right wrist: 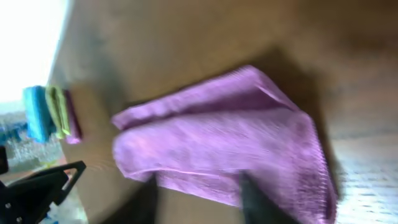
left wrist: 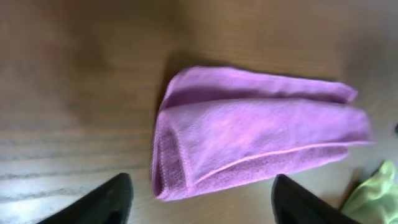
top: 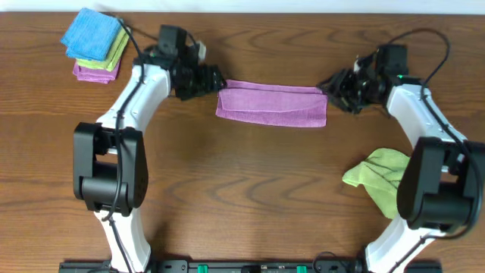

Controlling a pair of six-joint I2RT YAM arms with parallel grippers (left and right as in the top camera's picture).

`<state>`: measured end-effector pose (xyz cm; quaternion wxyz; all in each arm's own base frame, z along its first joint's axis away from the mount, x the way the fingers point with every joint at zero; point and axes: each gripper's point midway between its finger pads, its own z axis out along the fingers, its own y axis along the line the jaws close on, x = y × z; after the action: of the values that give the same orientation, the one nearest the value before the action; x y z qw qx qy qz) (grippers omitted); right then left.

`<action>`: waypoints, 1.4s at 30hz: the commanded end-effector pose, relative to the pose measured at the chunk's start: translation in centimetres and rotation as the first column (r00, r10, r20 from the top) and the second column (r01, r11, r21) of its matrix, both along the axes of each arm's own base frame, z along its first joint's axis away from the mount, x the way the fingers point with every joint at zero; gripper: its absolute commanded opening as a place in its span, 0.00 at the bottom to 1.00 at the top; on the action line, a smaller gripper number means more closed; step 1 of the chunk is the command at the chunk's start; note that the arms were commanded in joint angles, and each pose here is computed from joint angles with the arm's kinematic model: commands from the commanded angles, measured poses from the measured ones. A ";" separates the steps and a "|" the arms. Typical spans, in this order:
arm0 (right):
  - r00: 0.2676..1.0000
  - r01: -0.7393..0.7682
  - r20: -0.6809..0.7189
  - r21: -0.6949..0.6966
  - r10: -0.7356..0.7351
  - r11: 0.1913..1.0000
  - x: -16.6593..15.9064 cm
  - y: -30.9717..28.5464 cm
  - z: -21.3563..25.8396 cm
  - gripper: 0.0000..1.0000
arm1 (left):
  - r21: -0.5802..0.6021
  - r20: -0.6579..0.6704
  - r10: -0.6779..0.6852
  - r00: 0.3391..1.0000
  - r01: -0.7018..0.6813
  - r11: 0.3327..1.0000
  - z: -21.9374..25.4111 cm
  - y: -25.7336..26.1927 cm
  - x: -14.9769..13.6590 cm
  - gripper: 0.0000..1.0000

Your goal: Fold the cloth

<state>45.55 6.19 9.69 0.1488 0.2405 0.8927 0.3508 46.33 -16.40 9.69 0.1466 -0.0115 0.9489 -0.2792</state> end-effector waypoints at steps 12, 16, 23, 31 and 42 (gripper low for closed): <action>0.999 -0.045 0.008 -0.385 0.053 0.922 -1.4 -0.4 0.5 0.02 | 0.270 0.066 -0.106 0.992 0.085 0.959 -2.6 -1.4 -0.9 0.06; 0.998 -0.051 0.014 -0.402 0.062 0.914 -1.3 0.1 0.5 0.01 | 0.285 0.091 -0.099 0.991 0.070 0.956 -3.9 -1.4 -0.7 0.06; 0.998 -0.054 0.012 -0.402 0.064 0.914 -1.4 0.2 0.5 0.02 | 0.262 0.158 -0.113 0.981 0.069 0.963 -5.1 -2.5 0.4 0.06; 0.998 -0.063 -0.003 -0.402 0.067 0.914 -1.7 0.4 0.3 0.02 | 0.302 0.105 -0.182 0.978 0.143 0.943 -9.2 -4.0 -0.6 0.06; 0.993 -0.114 -0.037 -0.467 0.109 0.877 -2.8 0.5 -1.2 0.01 | 0.466 -0.054 -0.125 0.991 0.135 0.874 -11.5 0.0 -3.5 0.06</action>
<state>43.27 6.16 9.45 0.1789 0.1714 0.9567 0.1526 44.32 -18.73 0.04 0.1501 0.0898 0.9795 -0.0997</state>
